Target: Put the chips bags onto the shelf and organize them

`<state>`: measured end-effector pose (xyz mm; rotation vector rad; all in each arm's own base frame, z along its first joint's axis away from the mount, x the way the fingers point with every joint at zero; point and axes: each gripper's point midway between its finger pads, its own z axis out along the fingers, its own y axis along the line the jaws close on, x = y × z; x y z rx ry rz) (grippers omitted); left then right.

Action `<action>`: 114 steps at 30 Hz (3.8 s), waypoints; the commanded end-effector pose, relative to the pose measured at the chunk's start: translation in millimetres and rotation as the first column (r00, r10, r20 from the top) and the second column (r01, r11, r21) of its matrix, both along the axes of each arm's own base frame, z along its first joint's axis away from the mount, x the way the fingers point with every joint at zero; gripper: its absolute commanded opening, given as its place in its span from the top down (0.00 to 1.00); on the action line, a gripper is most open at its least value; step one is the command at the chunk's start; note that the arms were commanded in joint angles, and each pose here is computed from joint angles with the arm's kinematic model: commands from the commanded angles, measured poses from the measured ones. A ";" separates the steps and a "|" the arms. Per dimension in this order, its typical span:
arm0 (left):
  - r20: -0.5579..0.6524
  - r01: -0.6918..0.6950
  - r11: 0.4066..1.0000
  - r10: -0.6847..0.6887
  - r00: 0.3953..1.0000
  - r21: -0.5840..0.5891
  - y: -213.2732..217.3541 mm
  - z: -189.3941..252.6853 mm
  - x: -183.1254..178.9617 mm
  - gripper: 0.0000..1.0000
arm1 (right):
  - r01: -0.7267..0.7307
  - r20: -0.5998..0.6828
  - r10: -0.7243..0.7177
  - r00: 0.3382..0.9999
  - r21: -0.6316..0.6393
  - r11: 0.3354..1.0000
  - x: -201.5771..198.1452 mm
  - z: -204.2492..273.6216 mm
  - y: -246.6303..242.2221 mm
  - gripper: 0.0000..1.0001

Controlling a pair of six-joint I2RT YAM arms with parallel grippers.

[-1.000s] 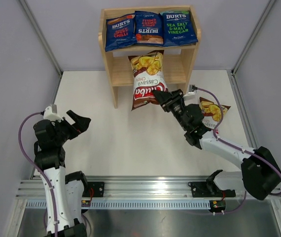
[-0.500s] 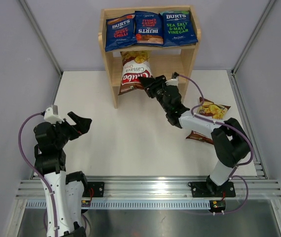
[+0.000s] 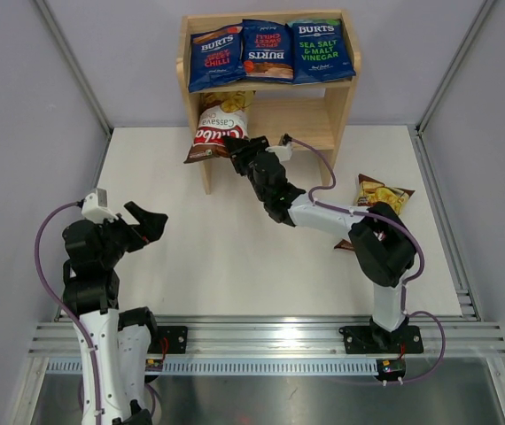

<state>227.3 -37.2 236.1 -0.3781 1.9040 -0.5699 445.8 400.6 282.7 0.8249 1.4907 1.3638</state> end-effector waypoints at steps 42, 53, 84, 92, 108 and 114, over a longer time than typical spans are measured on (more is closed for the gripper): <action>0.066 0.023 0.999 -0.026 0.997 0.044 -5.4 10.8 -2.3 0.01 | -0.110 -0.061 0.115 0.992 0.078 0.991 43.6 12.6 13.7 0.75; 0.072 0.023 0.999 -0.026 0.997 0.046 -5.8 11.9 -3.0 0.01 | -0.029 -0.079 0.029 0.996 -0.001 1.000 24.7 15.6 -19.9 0.12; -0.032 0.343 0.939 -0.343 0.939 0.002 -74.7 -10.6 -10.6 0.01 | -0.033 -0.180 -0.157 0.971 -0.752 0.658 -140.0 -46.4 -352.8 0.01; -0.099 0.526 0.850 -0.522 0.847 0.025 -117.0 -14.1 -43.3 0.01 | 0.004 -0.349 -0.303 0.887 -0.650 0.760 -101.0 -97.1 -444.4 0.01; 0.046 0.773 0.635 -0.772 0.634 -0.005 -152.0 6.1 -93.6 0.01 | 0.027 -0.417 -0.300 0.858 -0.546 0.837 -61.2 -195.6 -538.9 0.02; 0.094 0.761 0.648 -0.760 0.643 0.027 -147.7 15.3 -97.7 0.01 | -0.024 -0.302 -0.131 0.944 -0.459 0.888 -38.2 -188.8 -519.8 0.01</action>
